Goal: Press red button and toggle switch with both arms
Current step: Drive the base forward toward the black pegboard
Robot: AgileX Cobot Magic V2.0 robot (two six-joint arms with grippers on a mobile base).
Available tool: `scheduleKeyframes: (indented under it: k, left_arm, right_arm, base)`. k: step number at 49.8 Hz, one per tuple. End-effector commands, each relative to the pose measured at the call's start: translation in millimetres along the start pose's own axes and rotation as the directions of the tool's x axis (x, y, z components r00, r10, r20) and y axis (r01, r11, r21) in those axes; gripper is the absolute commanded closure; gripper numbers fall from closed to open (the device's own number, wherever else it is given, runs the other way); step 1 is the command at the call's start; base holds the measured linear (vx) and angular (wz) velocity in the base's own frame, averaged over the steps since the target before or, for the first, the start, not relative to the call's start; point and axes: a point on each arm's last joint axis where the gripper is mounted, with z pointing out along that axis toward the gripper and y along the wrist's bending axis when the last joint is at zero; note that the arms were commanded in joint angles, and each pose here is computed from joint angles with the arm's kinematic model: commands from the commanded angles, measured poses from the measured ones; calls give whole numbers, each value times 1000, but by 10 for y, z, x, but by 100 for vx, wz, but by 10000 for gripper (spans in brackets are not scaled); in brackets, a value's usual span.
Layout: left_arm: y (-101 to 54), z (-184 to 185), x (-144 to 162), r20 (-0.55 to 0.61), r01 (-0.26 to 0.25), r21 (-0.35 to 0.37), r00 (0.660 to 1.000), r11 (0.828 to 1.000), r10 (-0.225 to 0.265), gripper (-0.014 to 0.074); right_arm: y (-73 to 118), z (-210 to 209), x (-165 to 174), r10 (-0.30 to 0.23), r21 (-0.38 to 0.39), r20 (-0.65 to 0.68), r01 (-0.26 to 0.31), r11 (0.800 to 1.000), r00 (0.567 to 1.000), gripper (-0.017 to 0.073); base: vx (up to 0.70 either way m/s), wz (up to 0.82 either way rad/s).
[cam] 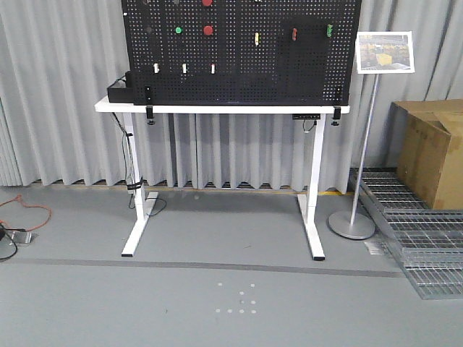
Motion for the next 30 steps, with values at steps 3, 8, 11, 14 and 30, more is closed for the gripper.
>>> scheduleKeyframes:
  k: [3,8,11,14,30]
  left_arm:
    - [5,6,30,68,10,-4,998,1000,-10,592]
    - [5,6,30,68,10,-4,998,1000,-10,592]
    - [5,6,30,68,10,-4,998,1000,-10,592]
    - [5,6,30,68,10,-4,998,1000,-10,592]
    - [5,6,30,68,10,-4,998,1000,-10,592]
  right_arm:
    - [-5,-7,-43,-23,8,85,23,1000,996,562]
    - [-5,-7,-43,-23,8,85,23,1000,996,562]
    - [-5,-7,-43,-23,8,85,23,1000,996,562]
    - [-5,-7,-43,-23,8,85,23,1000,996,562]
    - [-5,-7,-43,-23,8,85,23,1000,996,562]
  base:
    - [0,1]
    - [0,0]
    - [3,-2]
    - [5,-3]
    - [17,-6]
